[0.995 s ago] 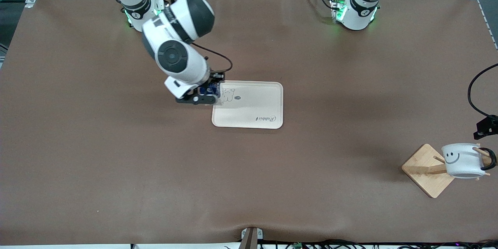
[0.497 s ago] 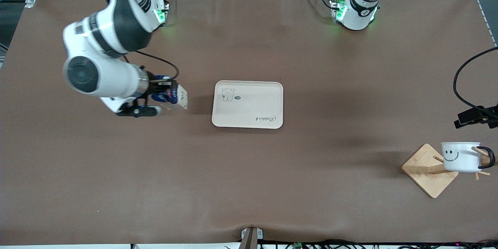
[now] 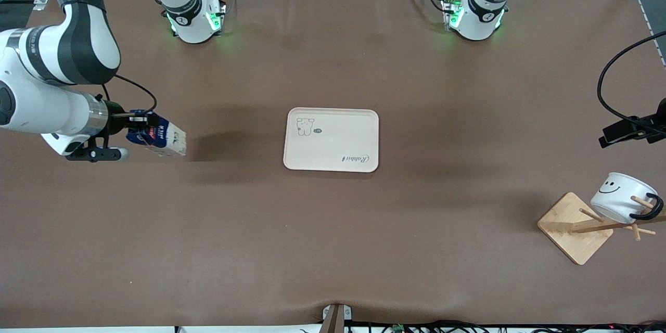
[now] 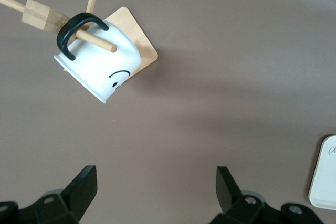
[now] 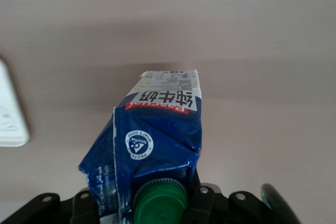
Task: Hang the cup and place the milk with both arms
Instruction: 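Open the left gripper and withdraw while the right gripper lowers the carton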
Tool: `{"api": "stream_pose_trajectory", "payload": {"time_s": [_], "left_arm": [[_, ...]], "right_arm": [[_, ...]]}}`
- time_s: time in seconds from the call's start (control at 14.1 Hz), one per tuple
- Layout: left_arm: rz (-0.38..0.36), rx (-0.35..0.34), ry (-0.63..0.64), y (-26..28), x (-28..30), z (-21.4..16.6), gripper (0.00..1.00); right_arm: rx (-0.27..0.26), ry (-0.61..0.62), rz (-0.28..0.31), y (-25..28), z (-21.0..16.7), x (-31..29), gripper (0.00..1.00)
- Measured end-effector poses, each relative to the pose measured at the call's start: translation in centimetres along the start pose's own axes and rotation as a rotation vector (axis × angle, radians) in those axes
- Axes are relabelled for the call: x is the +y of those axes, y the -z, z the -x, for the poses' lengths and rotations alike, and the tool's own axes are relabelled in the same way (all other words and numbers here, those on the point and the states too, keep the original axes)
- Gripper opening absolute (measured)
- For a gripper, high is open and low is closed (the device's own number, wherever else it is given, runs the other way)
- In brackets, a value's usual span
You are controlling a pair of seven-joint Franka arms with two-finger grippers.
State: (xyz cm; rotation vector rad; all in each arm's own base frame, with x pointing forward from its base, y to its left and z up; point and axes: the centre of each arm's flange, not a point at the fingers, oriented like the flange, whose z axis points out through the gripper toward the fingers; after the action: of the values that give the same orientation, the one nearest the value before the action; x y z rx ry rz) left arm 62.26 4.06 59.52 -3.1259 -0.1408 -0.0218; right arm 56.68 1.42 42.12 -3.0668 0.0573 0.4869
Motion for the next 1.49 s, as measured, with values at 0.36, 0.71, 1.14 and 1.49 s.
{"api": "stream_pose_trajectory", "payload": {"time_s": [0.36, 0.71, 1.14, 1.49], "left_arm": [[-0.005, -0.020, -0.018, 0.5, 0.9, 0.7, 1.00], [-0.020, -0.018, -0.029, 1.9, 1.8, 1.7, 1.00], [-0.068, -0.015, -0.061, 3.9, 4.7, 3.4, 1.00], [-0.075, -0.049, -0.058, 4.9, 6.4, 6.1, 1.00]], "right_arm": [[0.068, 0.065, -0.025, -5.4, -0.6, 9.9, 0.50], [0.060, 0.105, -0.037, -7.6, -0.1, 12.3, 0.50], [0.112, 0.074, -0.034, -10.3, 0.6, 13.8, 0.49], [0.097, 0.074, -0.037, -11.1, 0.8, 13.8, 0.80]]}}
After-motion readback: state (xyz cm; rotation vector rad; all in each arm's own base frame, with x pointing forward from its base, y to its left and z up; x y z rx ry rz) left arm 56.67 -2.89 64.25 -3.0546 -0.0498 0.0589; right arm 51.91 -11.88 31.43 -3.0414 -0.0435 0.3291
